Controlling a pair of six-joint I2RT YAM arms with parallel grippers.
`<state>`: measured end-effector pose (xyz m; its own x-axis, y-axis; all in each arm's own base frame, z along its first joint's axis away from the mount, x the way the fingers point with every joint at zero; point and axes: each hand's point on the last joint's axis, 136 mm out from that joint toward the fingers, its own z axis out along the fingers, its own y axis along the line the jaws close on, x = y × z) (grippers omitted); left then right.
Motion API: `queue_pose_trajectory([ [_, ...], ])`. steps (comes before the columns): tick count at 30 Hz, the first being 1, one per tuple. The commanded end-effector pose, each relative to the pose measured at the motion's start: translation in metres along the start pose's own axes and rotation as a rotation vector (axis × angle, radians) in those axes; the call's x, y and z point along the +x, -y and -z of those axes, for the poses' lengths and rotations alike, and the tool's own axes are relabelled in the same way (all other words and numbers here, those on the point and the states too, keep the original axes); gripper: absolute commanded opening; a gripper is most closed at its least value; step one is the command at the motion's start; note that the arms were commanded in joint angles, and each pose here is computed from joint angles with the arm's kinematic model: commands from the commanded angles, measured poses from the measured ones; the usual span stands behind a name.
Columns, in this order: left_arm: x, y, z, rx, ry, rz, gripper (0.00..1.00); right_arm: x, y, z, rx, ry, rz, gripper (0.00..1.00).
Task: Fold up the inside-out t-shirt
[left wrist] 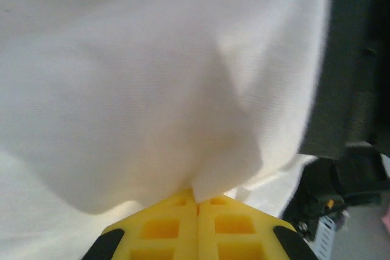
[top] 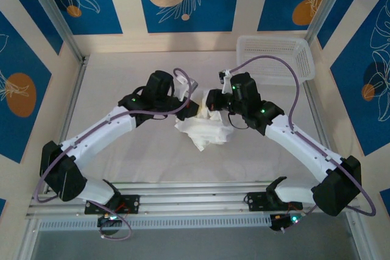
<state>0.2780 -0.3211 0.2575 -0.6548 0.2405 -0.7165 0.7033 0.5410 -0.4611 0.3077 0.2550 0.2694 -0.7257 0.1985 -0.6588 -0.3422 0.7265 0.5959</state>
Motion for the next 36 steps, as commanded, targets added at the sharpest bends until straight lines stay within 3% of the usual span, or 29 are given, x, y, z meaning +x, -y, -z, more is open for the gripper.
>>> queue_pose_trajectory([
  [1,-0.019,-0.059,0.032,-0.196,0.139,0.159,0.0,-0.014,-0.01,0.018,-0.032,0.034,-0.017,0.0],
  [4,-0.009,-0.119,0.055,-0.31,0.21,0.328,0.0,-0.011,-0.011,0.029,-0.085,0.023,-0.043,0.0],
  [8,0.036,-0.184,0.058,-0.471,0.158,0.456,0.0,-0.007,-0.025,0.043,-0.216,0.033,-0.069,0.0],
  [11,0.065,-0.208,0.047,-0.491,0.098,0.555,0.0,-0.009,-0.029,0.051,-0.265,0.059,-0.078,0.0],
  [13,0.065,-0.21,0.05,-0.515,0.095,0.559,0.0,-0.011,-0.028,0.055,-0.281,0.077,-0.086,0.0],
  [15,0.051,-0.207,0.067,-0.555,0.122,0.525,0.2,-0.014,-0.026,0.057,-0.291,0.091,-0.098,0.0],
  [17,0.021,-0.188,0.085,-0.527,0.184,0.454,0.43,-0.016,-0.024,0.057,-0.296,0.093,-0.108,0.0],
  [19,-0.011,-0.151,0.089,-0.39,0.23,0.344,0.54,-0.017,-0.022,0.056,-0.297,0.093,-0.115,0.0],
  [22,-0.034,-0.07,0.075,-0.15,0.192,0.115,0.58,-0.02,-0.022,0.051,-0.307,0.089,-0.122,0.0],
  [26,-0.016,0.012,0.044,0.022,0.086,-0.144,0.59,-0.022,-0.023,0.047,-0.31,0.086,-0.134,0.0],
  [32,0.003,0.026,-0.003,0.093,0.037,-0.109,0.6,-0.021,-0.027,0.049,-0.319,0.075,-0.139,0.0],
  [36,-0.009,0.025,-0.021,0.094,0.085,-0.063,0.66,-0.017,-0.029,0.047,-0.323,0.061,-0.142,0.0],
])
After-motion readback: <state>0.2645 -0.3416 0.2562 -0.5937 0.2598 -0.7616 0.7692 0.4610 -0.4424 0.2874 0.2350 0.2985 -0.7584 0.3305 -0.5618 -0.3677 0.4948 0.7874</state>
